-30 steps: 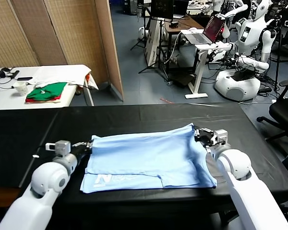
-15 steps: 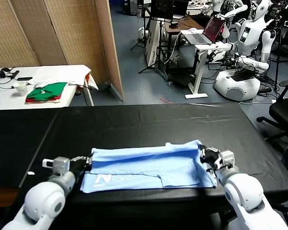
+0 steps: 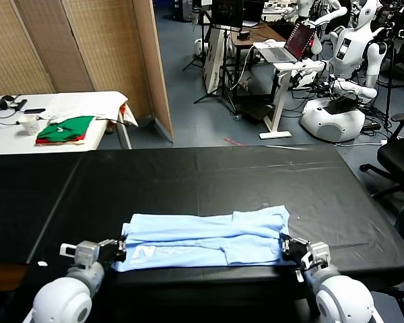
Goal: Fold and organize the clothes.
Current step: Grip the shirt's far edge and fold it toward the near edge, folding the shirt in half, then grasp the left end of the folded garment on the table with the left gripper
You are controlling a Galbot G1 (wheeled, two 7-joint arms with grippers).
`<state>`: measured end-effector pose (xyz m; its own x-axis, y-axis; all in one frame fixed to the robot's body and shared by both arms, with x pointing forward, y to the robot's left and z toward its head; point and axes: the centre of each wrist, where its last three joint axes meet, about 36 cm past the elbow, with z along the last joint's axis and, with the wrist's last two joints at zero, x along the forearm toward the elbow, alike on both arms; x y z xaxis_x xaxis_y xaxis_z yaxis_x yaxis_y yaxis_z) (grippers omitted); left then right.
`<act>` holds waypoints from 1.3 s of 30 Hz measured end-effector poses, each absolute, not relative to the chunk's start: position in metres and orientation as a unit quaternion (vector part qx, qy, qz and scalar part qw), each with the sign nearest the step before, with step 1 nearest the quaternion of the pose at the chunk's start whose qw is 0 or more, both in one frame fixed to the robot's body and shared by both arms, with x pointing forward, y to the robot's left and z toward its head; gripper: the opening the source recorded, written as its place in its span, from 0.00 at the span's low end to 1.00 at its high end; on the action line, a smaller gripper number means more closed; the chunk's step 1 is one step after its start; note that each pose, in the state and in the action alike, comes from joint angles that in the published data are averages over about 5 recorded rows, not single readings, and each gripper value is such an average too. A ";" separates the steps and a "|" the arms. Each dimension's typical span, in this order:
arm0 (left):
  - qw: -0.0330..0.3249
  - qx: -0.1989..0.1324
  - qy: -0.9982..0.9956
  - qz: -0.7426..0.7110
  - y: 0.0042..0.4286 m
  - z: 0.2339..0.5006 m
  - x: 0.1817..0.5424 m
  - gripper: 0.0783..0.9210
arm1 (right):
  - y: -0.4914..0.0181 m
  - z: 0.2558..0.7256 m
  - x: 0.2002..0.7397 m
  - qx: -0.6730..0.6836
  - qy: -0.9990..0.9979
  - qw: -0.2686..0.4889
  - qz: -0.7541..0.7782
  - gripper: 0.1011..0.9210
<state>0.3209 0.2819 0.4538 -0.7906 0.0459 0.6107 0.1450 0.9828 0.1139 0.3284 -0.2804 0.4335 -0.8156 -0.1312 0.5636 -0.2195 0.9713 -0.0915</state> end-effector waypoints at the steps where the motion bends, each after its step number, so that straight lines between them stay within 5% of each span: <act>1: 0.320 -0.049 -0.943 -0.079 0.281 0.453 0.320 0.08 | -0.281 0.434 0.327 0.095 -0.950 0.287 0.073 0.08; 7: 0.309 -0.023 -0.947 -0.080 0.274 0.459 0.311 0.19 | -0.284 0.446 0.315 0.102 -0.954 0.277 0.047 0.46; 12: 0.286 -0.007 -0.955 -0.075 0.268 0.475 0.299 0.56 | -0.292 0.464 0.312 0.096 -0.964 0.248 0.029 0.84; 15: 0.274 -0.005 -0.959 -0.071 0.265 0.483 0.296 0.78 | -0.295 0.469 0.319 0.085 -0.971 0.221 0.021 0.96; 18: 0.264 0.000 -0.962 -0.069 0.268 0.488 0.298 0.93 | -0.298 0.469 0.330 0.069 -0.978 0.197 0.017 0.98; 21: 0.258 0.006 -0.964 -0.064 0.274 0.490 0.306 0.98 | -0.298 0.462 0.347 0.048 -0.982 0.184 0.012 0.98; 39: 0.275 -0.023 -0.961 0.014 0.287 0.456 0.370 0.98 | -0.290 0.414 0.404 0.019 -0.970 0.239 -0.033 0.98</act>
